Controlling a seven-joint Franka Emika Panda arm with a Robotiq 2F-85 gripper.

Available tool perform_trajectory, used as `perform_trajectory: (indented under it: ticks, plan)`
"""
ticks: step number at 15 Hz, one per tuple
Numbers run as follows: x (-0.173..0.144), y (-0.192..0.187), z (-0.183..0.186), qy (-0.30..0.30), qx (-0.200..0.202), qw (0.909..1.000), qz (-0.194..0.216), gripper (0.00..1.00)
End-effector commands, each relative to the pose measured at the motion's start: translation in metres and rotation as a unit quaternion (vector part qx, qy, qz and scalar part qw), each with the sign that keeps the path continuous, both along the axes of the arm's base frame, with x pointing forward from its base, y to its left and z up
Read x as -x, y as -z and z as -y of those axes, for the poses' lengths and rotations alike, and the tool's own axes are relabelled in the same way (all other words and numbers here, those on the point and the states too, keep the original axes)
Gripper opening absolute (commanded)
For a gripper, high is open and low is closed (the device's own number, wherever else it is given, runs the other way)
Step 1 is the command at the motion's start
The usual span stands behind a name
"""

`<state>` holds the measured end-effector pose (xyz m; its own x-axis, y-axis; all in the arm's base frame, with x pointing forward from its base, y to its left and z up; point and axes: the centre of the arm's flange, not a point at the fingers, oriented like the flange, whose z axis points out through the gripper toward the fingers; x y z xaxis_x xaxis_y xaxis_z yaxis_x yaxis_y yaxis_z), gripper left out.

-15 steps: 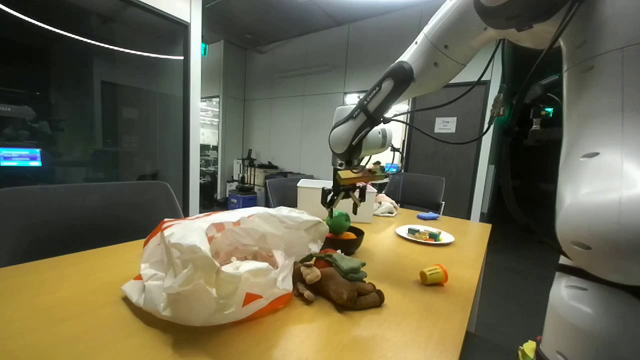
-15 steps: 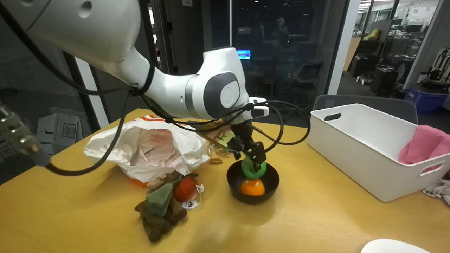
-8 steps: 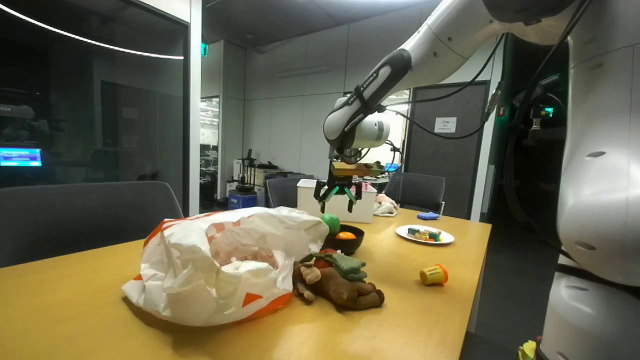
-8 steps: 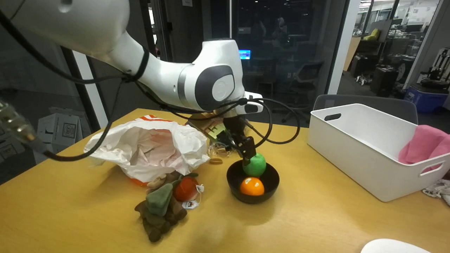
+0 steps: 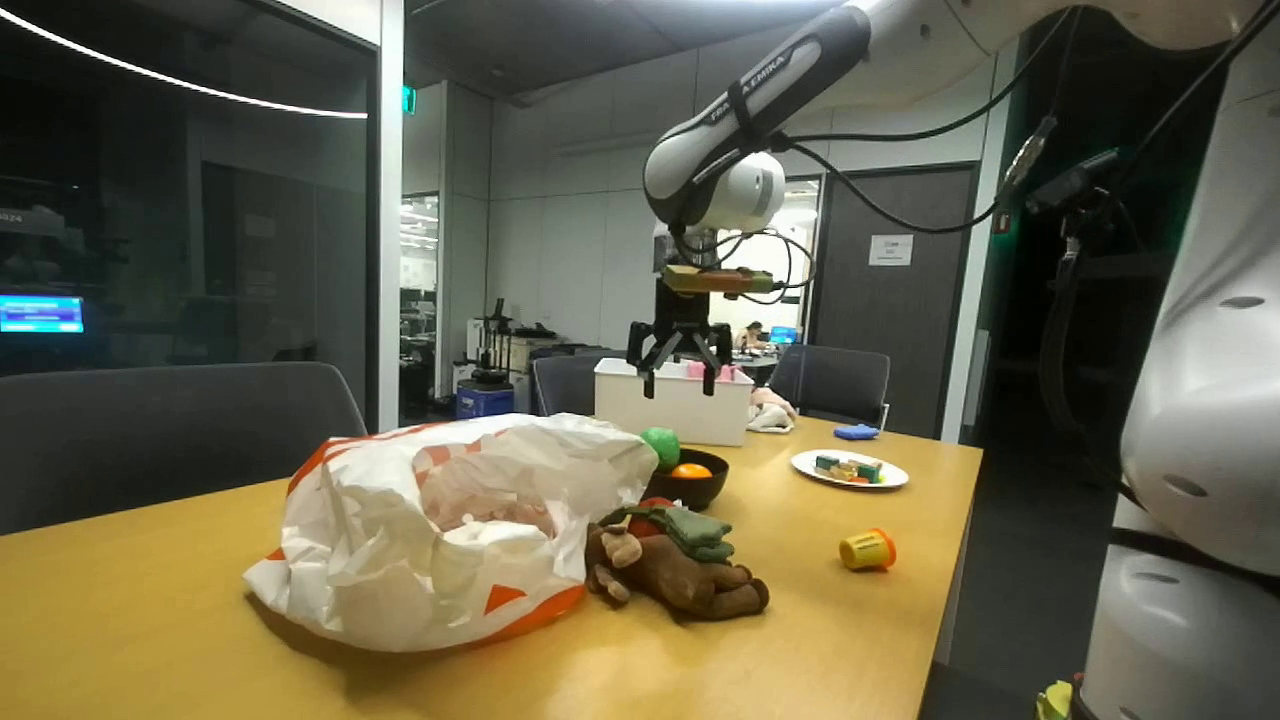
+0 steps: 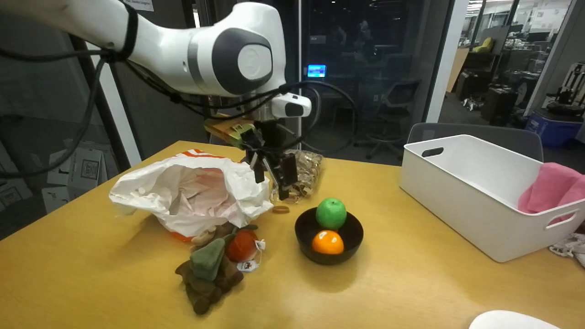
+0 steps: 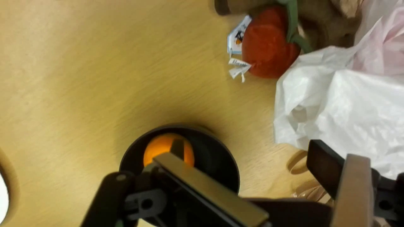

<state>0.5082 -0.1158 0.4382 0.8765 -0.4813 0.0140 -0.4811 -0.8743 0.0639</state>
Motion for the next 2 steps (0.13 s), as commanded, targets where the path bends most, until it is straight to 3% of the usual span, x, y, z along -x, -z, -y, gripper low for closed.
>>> perform_trajectory:
  ticks: [1, 2]
  plan:
    - [0.018, -0.023, -0.022, -0.016, -0.029, 0.9993, -0.016, 1.0]
    - [0.007, -0.009, -0.013, -0.007, -0.01, 0.9998, -0.014, 1.0]
